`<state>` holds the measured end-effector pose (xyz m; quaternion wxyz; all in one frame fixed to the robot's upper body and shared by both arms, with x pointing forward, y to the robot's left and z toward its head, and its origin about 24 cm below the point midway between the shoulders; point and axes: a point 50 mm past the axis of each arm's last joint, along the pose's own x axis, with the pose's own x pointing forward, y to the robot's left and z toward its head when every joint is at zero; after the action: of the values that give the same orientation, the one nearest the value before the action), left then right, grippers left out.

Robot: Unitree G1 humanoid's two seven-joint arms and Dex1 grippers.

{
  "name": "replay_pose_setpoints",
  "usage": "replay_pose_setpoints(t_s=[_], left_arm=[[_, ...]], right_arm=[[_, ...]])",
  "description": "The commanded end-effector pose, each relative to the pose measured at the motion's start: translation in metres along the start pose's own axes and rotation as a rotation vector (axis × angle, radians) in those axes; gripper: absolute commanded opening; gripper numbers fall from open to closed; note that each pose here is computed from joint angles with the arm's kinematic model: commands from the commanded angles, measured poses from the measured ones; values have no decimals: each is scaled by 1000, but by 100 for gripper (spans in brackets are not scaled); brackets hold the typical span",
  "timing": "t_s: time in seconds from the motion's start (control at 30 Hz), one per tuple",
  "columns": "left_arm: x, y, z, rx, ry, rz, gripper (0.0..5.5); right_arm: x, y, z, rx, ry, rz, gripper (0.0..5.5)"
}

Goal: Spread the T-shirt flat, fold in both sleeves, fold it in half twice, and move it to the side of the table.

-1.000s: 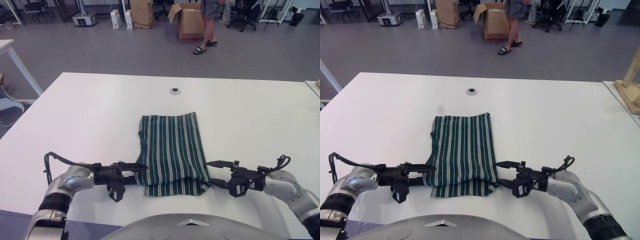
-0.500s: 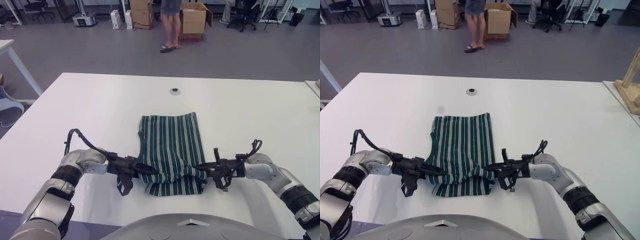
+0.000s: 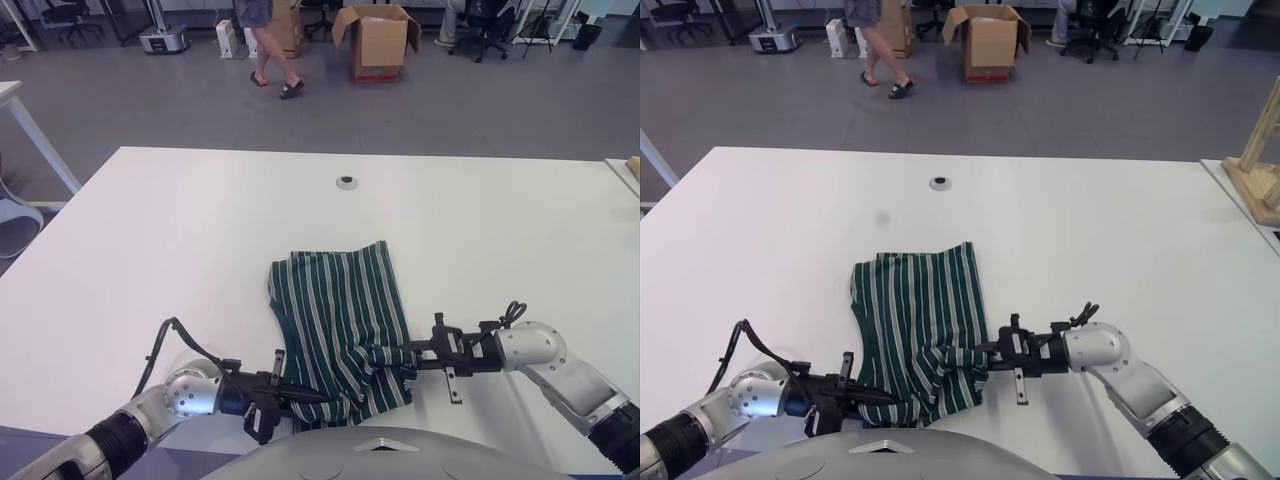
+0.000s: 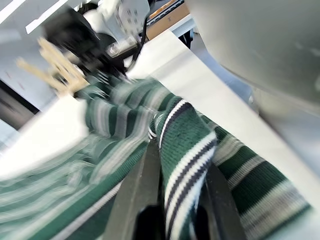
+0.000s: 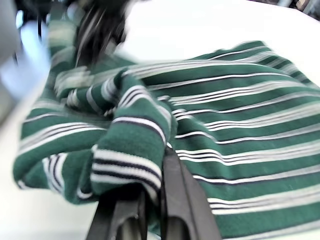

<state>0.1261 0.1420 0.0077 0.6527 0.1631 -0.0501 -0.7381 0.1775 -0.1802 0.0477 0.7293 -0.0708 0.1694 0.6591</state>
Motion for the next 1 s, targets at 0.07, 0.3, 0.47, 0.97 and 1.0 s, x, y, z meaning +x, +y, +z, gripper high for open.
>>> replay_pose_setpoints(t_s=[0.07, 0.3, 0.47, 0.97, 1.0], left_arm=[[-59, 85, 3, -116, 221, 25, 3], [-86, 103, 0, -198, 289, 72, 3], [-60, 79, 14, -242, 169, 46, 92], [-35, 17, 29, 298, 326, -214, 207], [-33, 13, 27, 320, 326, -220, 207]], right_arm=[[-17, -23, 29, 121, -16, -42, 8], [-16, -9, 16, 147, 52, -8, 8], [-16, -6, 13, 145, 65, 2, 8], [-16, 5, 11, 156, 40, -52, 8], [-16, 5, 11, 155, 40, -50, 8]])
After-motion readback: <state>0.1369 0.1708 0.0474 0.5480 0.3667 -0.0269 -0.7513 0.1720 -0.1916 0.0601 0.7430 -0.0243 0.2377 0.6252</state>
